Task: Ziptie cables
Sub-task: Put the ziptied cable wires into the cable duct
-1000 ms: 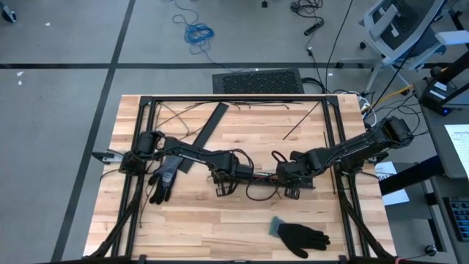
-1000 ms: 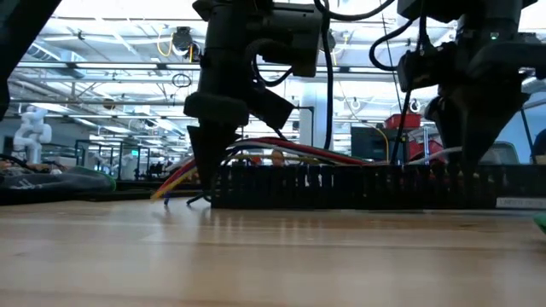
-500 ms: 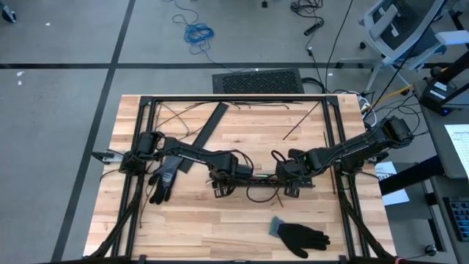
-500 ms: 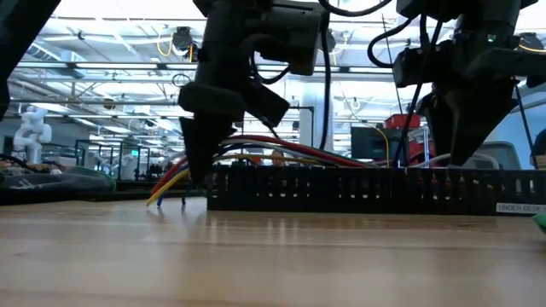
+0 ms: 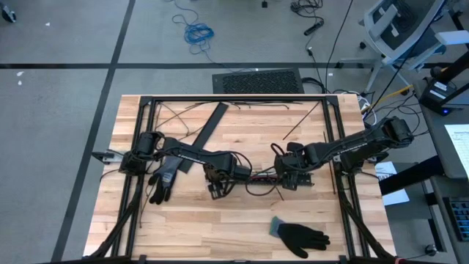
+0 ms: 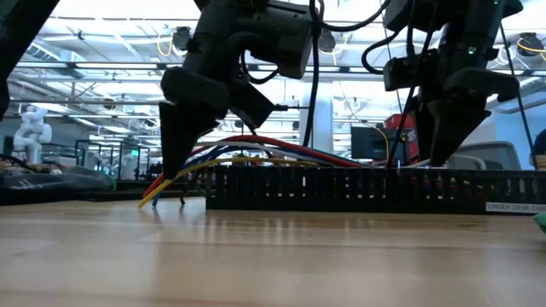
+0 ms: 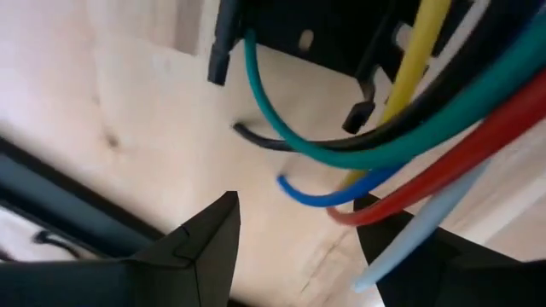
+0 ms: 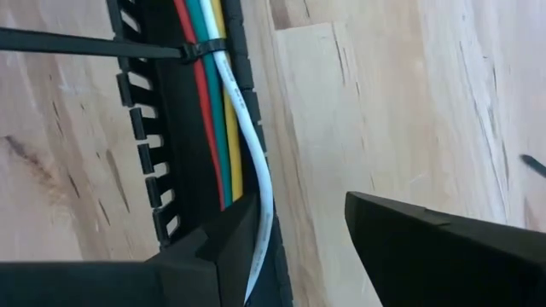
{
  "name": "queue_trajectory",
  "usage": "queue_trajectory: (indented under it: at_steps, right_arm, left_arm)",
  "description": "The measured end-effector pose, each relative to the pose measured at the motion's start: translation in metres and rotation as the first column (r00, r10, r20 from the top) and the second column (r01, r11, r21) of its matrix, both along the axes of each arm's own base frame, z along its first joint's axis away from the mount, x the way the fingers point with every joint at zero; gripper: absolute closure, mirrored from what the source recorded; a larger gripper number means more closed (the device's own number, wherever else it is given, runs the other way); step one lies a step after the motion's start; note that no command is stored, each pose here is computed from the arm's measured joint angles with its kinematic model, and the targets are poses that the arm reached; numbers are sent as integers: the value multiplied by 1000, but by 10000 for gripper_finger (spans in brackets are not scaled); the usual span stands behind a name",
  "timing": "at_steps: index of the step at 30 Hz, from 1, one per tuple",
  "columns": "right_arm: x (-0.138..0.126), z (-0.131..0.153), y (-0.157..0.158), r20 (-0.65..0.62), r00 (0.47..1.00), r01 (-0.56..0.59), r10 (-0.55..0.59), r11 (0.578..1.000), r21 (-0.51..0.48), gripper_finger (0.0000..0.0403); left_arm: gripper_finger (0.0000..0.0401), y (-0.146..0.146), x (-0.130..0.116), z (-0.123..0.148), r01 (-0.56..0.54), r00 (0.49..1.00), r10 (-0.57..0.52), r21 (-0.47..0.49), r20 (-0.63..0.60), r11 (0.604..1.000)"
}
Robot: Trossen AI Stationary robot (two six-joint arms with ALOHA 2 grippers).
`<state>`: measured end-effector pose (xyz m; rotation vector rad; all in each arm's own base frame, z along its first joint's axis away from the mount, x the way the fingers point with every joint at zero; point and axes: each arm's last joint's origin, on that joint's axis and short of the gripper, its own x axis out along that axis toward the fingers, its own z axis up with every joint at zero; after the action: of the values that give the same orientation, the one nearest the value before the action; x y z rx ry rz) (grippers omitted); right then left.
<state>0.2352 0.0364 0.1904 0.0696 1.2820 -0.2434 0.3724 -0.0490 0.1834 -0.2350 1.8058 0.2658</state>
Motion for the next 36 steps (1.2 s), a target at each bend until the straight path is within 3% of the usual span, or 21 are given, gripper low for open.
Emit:
queue_trajectory:
  at_steps: [7, 12, 25, 31, 36]
  right_arm:
    - [-1, 3, 1, 13, 1000, -20, 20, 1000, 5, 229]
    - [-3, 18, -1, 117, 992, -38, 37, 999, 3, 229]
    - [-11, 33, -15, 171, 985, 9, -5, 1000, -26, 229]
    - [-11, 33, -17, 176, 984, 15, -6, 999, -51, 229]
    - [-11, 34, -17, 178, 984, 18, -8, 999, -51, 229]
  left_arm:
    - [177, 2, -1, 1, 58, 998, -57, 39, -12, 998]
    - [176, 2, -7, 3, 60, 996, -57, 44, -73, 997]
    - [176, -17, -10, 28, 143, 983, -141, 9, -119, 990]
    - [176, -16, -18, 50, 178, 983, -175, 70, -51, 981]
    - [177, -9, -25, 79, 92, 993, -100, 127, 56, 988]
